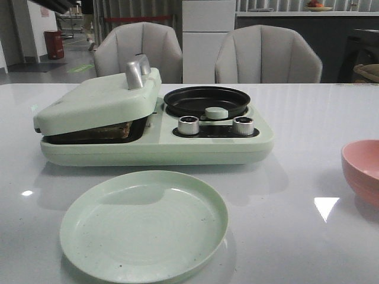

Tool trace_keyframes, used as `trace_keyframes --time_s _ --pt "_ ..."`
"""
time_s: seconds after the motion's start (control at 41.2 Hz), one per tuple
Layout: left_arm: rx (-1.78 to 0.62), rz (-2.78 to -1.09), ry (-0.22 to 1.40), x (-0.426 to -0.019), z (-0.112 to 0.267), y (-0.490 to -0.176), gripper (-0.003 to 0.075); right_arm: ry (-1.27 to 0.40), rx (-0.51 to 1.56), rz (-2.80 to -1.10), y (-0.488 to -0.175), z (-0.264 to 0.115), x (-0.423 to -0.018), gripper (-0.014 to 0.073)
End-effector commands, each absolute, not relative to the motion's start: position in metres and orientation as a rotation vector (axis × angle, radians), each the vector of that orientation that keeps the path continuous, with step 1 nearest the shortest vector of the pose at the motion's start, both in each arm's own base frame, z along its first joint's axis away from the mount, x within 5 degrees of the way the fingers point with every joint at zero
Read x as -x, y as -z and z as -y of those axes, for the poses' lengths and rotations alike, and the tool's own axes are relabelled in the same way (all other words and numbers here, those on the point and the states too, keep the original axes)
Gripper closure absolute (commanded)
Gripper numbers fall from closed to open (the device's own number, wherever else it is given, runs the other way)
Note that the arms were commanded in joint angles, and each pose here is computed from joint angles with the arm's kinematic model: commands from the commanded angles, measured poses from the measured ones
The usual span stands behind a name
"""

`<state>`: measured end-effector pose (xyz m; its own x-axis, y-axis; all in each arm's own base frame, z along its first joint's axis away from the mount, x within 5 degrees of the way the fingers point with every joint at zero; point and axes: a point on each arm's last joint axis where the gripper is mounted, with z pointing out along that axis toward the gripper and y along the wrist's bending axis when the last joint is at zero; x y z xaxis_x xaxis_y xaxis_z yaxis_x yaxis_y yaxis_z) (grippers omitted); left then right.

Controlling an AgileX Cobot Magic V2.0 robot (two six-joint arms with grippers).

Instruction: Make breakfast with bread and shrimp

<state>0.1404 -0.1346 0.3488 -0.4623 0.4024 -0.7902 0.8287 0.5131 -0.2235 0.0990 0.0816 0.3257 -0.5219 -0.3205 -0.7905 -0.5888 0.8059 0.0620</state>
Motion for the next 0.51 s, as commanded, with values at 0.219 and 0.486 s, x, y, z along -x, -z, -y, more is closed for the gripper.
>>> trace_keyframes --time_s 0.219,0.486 --pt "-0.963 -1.902 0.834 -0.103 0.118 -0.366 0.0619 -0.444 0.638 -2.037 -0.341 -0.084 -0.102 0.0066" --pt "-0.963 -1.890 0.834 -0.100 0.117 -0.368 0.0619 -0.473 0.596 -2.044 -0.343 -0.085 -0.105 0.0066"
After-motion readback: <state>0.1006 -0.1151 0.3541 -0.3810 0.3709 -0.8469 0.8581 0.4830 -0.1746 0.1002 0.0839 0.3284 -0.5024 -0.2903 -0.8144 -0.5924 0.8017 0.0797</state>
